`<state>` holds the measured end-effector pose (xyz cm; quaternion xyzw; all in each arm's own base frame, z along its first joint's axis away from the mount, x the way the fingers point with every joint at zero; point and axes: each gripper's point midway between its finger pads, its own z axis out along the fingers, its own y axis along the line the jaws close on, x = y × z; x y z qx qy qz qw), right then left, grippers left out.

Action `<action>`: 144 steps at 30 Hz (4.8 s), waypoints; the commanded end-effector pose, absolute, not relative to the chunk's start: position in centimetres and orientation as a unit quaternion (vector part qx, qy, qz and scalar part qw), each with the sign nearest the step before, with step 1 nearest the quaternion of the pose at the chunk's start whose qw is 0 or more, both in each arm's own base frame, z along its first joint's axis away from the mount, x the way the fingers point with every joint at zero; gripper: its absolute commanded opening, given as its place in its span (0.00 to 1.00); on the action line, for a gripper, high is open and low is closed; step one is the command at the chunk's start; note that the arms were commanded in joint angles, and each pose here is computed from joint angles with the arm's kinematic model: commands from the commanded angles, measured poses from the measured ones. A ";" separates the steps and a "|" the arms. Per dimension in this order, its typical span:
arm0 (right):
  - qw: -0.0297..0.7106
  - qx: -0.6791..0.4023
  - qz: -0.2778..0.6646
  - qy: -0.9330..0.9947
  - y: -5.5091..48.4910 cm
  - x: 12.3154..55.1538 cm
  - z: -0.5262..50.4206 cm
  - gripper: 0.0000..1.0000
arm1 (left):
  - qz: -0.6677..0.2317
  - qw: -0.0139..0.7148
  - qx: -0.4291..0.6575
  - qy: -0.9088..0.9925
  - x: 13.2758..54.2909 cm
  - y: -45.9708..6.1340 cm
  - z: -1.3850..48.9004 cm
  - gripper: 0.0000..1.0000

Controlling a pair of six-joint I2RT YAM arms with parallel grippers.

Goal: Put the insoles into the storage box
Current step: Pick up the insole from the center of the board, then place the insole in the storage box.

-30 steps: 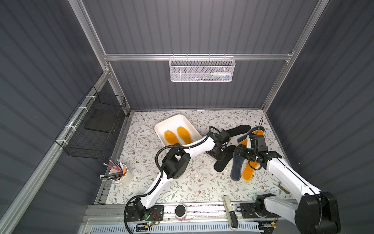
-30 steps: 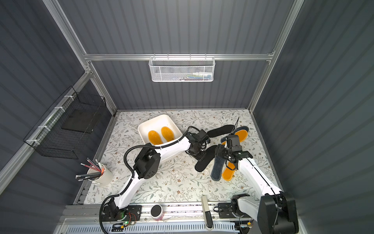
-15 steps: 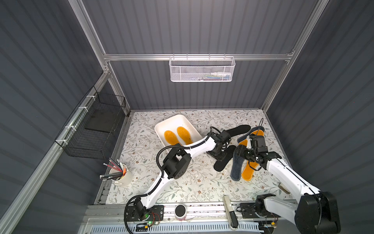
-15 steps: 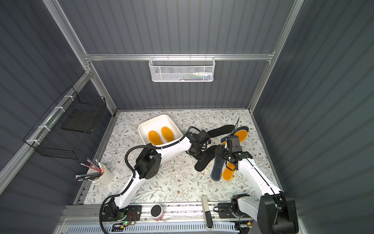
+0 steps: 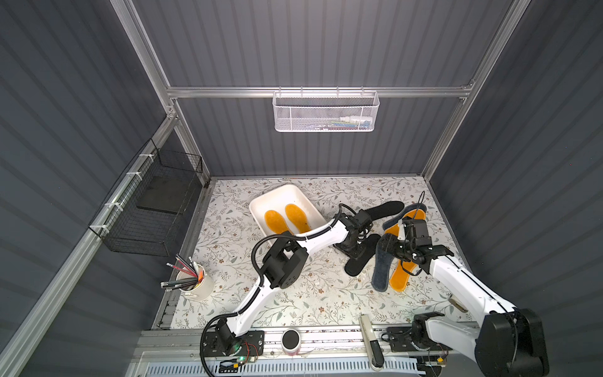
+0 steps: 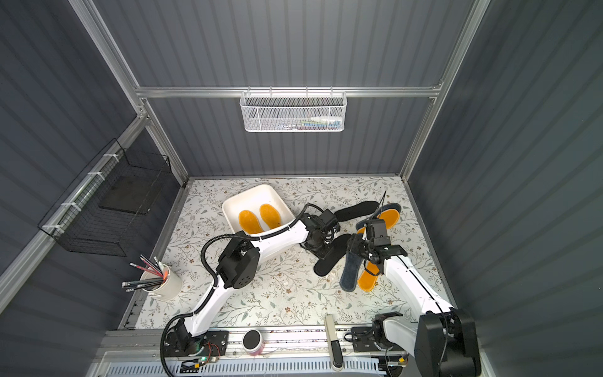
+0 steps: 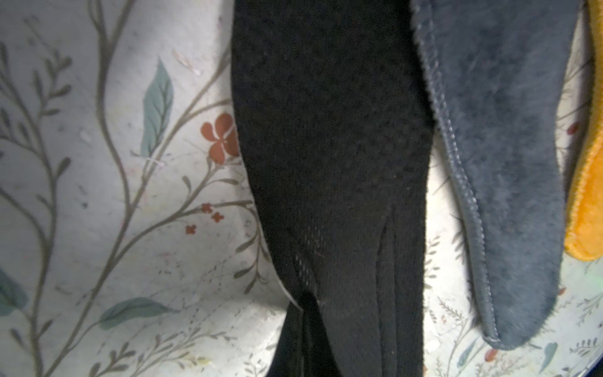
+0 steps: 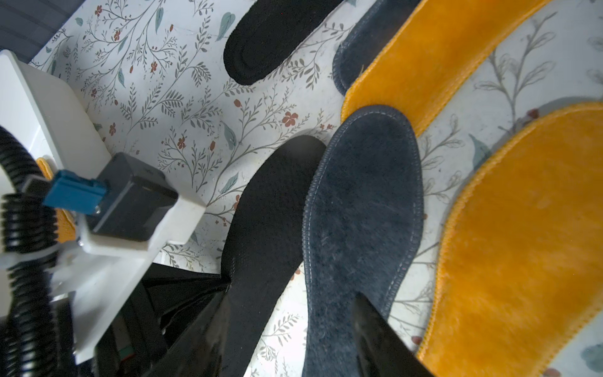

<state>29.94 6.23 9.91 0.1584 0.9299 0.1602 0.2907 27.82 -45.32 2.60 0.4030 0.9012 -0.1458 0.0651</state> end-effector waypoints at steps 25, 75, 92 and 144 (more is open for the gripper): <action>0.333 0.157 0.191 0.910 6.0 29.6 12.4 0.61 | -0.184 0.184 0.358 0.897 30.3 -43.3 9.8 0.00; 0.320 0.166 0.225 0.905 6.4 30.0 11.8 0.61 | -0.148 0.251 -0.200 0.936 39.0 -15.6 12.5 0.00; 0.314 0.163 0.228 0.907 6.5 30.3 11.0 0.61 | -0.141 0.178 -0.222 0.948 39.1 -15.8 8.0 0.00; 0.313 0.160 0.235 0.906 6.8 30.5 10.6 0.62 | -0.107 0.127 -0.235 0.958 38.8 -14.7 6.3 0.22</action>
